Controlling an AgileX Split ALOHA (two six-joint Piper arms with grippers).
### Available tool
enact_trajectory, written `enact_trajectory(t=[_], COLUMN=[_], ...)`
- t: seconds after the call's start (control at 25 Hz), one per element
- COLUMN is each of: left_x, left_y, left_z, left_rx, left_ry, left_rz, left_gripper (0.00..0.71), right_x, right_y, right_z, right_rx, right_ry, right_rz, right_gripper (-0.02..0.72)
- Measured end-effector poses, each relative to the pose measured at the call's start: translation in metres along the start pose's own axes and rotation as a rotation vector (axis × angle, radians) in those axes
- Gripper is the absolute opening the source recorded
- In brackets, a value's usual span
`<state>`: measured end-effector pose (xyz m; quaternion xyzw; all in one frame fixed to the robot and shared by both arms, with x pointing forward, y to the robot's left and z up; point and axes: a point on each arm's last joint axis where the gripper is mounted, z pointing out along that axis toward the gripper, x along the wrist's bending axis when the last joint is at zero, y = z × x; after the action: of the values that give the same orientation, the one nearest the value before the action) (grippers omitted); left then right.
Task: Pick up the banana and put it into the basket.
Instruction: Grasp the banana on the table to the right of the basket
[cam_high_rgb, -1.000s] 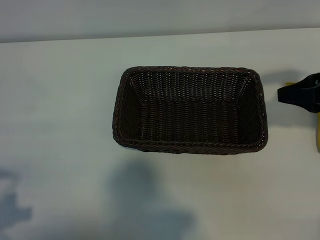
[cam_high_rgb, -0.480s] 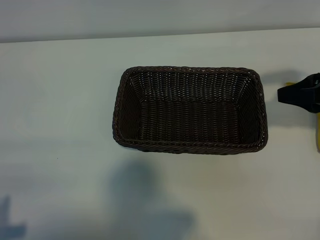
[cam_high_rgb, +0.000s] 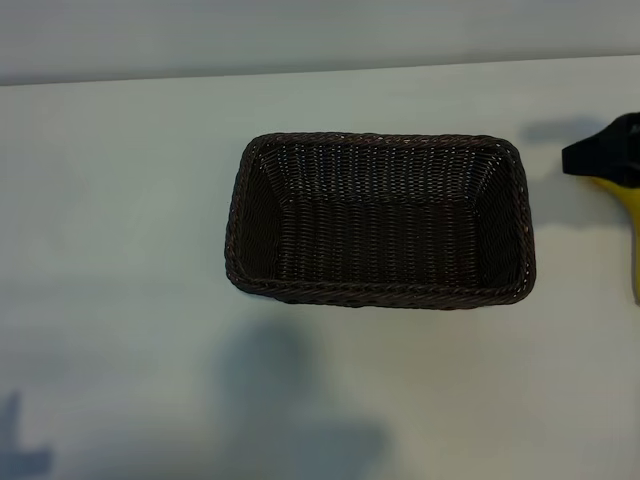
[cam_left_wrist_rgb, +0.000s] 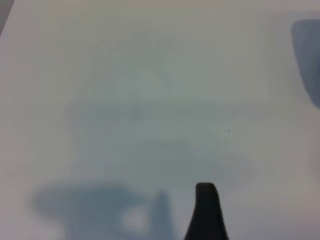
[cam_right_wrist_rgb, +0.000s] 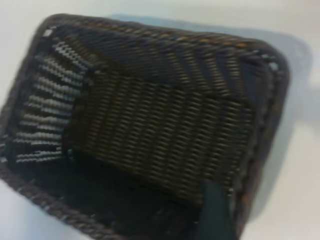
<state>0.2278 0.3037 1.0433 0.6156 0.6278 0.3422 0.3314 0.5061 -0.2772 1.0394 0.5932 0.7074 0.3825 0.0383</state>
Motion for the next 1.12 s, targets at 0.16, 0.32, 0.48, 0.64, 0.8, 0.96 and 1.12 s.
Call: enact_trajectory(t=[0.16, 0.32, 0.48, 0.64, 0.8, 0.96, 1.12], left_x=[0.000, 0.000, 0.000, 0.000, 0.000, 0.000, 0.000], left_y=[0.000, 0.000, 0.000, 0.000, 0.000, 0.000, 0.000], left_z=[0.000, 0.000, 0.000, 0.000, 0.000, 0.000, 0.000], left_rx=[0.000, 0.000, 0.001, 0.001, 0.001, 0.001, 0.001], left_ry=[0.000, 0.000, 0.000, 0.000, 0.001, 0.001, 0.001], left_rz=[0.000, 0.000, 0.000, 0.002, 0.003, 0.005, 0.005], left_gripper=[0.570, 0.570, 0.569, 0.569, 0.569, 0.569, 0.569], right_x=[-0.012, -0.025, -0.040, -0.053, -0.067, -0.083, -0.095], right_y=[0.010, 0.014, 0.012, 0.011, 0.009, 0.000, -0.008], right_z=[0.007, 0.013, 0.018, 0.023, 0.033, 0.047, 0.064], right_rx=[0.064, 0.139, 0.198, 0.221, 0.240, 0.313, 0.364], right_ry=[-0.063, -0.151, -0.257, -0.350, -0.430, -0.487, -0.500], right_rz=[0.002, 0.033, 0.097, 0.127, 0.149, 0.143, 0.167], right_gripper=[0.513, 0.513, 0.513, 0.513, 0.513, 0.513, 0.513])
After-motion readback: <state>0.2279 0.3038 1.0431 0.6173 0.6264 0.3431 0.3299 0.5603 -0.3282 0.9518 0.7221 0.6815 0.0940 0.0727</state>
